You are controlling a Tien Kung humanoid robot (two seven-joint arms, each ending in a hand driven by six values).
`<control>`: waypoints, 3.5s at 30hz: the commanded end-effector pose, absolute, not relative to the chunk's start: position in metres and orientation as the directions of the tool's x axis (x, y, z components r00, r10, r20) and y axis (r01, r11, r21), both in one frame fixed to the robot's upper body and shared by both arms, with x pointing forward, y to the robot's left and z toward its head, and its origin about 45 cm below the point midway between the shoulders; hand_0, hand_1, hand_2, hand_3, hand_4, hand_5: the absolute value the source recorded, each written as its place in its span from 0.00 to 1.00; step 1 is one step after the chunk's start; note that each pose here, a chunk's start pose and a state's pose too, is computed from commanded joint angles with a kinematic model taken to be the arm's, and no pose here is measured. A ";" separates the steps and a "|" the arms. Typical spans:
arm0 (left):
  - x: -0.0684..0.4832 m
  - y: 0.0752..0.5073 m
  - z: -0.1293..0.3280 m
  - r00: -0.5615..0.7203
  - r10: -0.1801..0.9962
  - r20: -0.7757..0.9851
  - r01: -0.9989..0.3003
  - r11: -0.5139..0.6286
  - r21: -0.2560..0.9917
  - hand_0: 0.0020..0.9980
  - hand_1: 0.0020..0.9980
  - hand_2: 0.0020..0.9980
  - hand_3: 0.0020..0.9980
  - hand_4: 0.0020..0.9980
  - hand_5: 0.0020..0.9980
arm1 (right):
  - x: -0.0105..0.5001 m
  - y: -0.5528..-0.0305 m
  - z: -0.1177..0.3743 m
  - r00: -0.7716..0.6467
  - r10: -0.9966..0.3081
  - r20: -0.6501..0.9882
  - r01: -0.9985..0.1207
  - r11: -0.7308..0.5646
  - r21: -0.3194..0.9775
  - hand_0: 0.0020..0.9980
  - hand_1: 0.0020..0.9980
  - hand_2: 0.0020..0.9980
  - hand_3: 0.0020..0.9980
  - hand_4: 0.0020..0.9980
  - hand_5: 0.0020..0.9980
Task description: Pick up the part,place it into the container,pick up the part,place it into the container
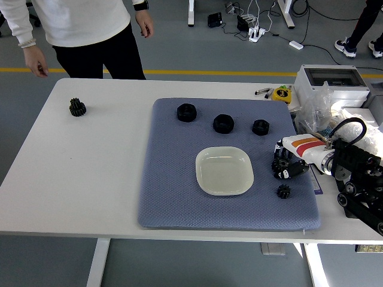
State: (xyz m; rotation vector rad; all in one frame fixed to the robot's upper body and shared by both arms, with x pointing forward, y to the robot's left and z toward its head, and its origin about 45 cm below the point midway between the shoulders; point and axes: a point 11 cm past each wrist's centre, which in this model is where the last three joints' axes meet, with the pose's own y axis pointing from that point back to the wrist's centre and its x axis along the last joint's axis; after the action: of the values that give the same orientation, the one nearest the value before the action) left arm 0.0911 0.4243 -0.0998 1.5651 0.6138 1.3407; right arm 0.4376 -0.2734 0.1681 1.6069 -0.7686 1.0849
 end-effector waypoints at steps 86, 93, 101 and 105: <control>0.089 0.432 -0.097 0.254 0.839 0.482 -0.201 -0.441 0.875 0.64 0.62 0.61 0.55 0.60 0.51 | 0.401 -0.228 0.259 0.221 0.077 0.972 -0.838 -0.495 0.230 0.50 0.59 0.68 0.76 1.00 0.46; 0.089 0.429 -0.098 0.260 0.840 0.476 -0.198 -0.436 0.878 0.64 0.62 0.61 0.55 0.59 0.51 | 0.390 -0.236 0.240 0.266 0.100 0.959 -0.828 -0.485 0.281 0.34 0.51 0.61 0.65 1.00 0.42; 0.088 0.429 -0.099 0.256 0.842 0.475 -0.197 -0.436 0.878 0.64 0.62 0.61 0.55 0.59 0.51 | 0.374 -0.242 0.218 0.315 0.110 0.943 -0.812 -0.482 0.328 0.33 0.51 0.59 0.63 1.00 0.41; 0.088 0.430 -0.099 0.258 0.841 0.475 -0.196 -0.436 0.878 0.64 0.62 0.61 0.55 0.59 0.51 | 0.368 -0.245 0.212 0.329 0.106 0.938 -0.809 -0.481 0.338 0.32 0.49 0.57 0.59 1.00 0.39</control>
State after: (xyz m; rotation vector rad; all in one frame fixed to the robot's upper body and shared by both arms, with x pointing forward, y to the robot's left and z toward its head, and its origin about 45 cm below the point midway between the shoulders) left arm 0.0878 0.4296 -0.0987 1.5717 0.6171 1.3605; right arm 0.3678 -0.2452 0.2116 1.7040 -0.6362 1.2901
